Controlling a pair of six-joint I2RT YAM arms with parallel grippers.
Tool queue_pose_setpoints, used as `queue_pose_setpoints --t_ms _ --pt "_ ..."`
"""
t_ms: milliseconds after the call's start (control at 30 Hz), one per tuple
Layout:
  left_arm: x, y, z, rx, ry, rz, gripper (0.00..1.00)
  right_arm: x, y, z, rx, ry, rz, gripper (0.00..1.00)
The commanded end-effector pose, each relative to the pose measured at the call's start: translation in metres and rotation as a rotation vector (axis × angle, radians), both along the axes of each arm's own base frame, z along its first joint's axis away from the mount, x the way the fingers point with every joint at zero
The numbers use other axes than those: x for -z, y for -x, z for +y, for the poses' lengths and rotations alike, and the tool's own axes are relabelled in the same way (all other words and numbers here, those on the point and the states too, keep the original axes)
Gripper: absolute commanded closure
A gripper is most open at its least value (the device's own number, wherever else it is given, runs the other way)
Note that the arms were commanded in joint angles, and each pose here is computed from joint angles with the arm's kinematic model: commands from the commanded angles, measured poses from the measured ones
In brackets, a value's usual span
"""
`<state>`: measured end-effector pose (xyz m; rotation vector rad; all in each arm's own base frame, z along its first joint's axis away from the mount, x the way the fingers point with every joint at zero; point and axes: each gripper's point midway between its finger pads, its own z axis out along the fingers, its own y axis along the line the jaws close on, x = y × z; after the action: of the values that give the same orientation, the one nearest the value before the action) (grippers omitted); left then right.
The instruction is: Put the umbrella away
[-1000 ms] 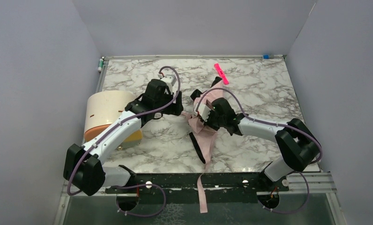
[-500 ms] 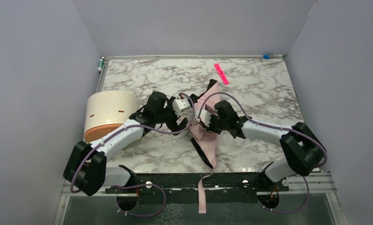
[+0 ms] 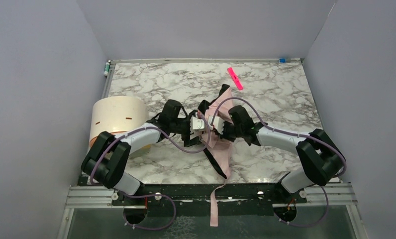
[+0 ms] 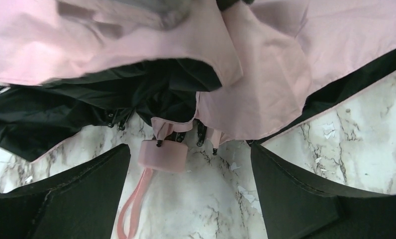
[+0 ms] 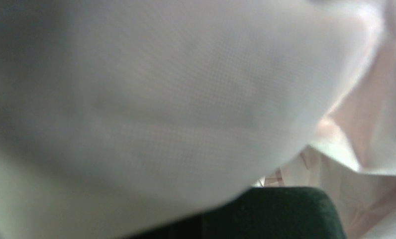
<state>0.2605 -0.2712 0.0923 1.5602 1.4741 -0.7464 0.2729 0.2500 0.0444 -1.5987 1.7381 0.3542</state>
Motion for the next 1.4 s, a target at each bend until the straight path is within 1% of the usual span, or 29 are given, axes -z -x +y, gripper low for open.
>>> queue_pose_setpoints --t_ms 0,167,267,400,567,667,733,767,800,833,867,933,967,1000,1033,1067,1100,1133,1233,1367 --pt "0.003 -0.001 -0.013 0.122 0.059 -0.046 0.10 0.014 0.017 0.000 -0.060 0.006 0.079 0.99" --pt "0.014 -0.011 -0.024 0.121 0.079 0.001 0.13 0.016 0.018 0.000 -0.057 0.003 0.083 0.99" --pt "0.021 -0.020 -0.028 0.112 0.067 0.032 0.14 0.015 0.017 0.002 -0.052 -0.004 0.088 0.99" --pt "0.034 -0.030 -0.032 0.077 0.046 0.088 0.24 0.010 0.018 0.006 -0.060 -0.026 0.090 0.99" --pt "0.040 -0.033 -0.034 0.074 0.038 0.112 0.47 0.005 0.021 0.008 -0.081 -0.047 0.082 0.99" --pt "0.043 -0.032 -0.034 0.070 0.037 0.121 0.66 0.001 0.020 0.009 -0.076 -0.061 0.071 0.97" --pt "0.046 -0.031 -0.034 0.071 0.034 0.137 0.78 0.000 0.020 0.008 -0.072 -0.065 0.067 0.92" --pt "0.047 -0.031 -0.034 0.071 0.032 0.144 0.87 -0.002 0.019 0.008 -0.065 -0.069 0.059 0.89" --pt "0.049 -0.032 -0.035 0.072 0.029 0.153 0.94 -0.004 0.019 0.007 -0.060 -0.070 0.056 0.86" --pt "0.050 -0.032 -0.035 0.074 0.025 0.161 0.98 -0.006 0.020 0.007 -0.058 -0.072 0.054 0.81" --pt "0.051 -0.033 -0.036 0.076 0.022 0.168 1.00 -0.008 0.020 0.005 -0.051 -0.073 0.048 0.74" --pt "0.052 -0.034 -0.036 0.078 0.018 0.175 1.00 -0.014 0.019 0.002 -0.033 -0.074 0.032 0.62" --pt "0.053 -0.034 -0.037 0.078 0.017 0.177 1.00 -0.019 0.018 0.000 -0.023 -0.075 0.019 0.53" --pt "0.053 -0.034 -0.037 0.078 0.018 0.177 1.00 -0.023 0.019 -0.003 -0.014 -0.073 0.012 0.46" --pt "0.052 -0.034 -0.037 0.080 0.019 0.177 1.00 -0.028 0.019 -0.005 -0.003 -0.075 0.000 0.44" --pt "0.052 -0.033 -0.037 0.082 0.019 0.177 1.00 -0.039 0.019 -0.007 0.009 -0.088 -0.020 0.39" --pt "0.052 -0.033 -0.037 0.082 0.018 0.176 1.00 -0.047 0.019 -0.010 0.027 -0.098 -0.035 0.37" --pt "0.052 -0.034 -0.037 0.080 0.019 0.171 1.00 -0.055 0.018 -0.012 0.046 -0.111 -0.051 0.32" --pt "0.052 -0.035 -0.037 0.070 0.020 0.172 1.00 -0.077 0.018 -0.018 0.099 -0.144 -0.084 0.29" --pt "0.050 -0.041 -0.036 0.043 0.024 0.179 1.00 -0.099 0.029 -0.025 0.147 -0.207 -0.073 0.29"
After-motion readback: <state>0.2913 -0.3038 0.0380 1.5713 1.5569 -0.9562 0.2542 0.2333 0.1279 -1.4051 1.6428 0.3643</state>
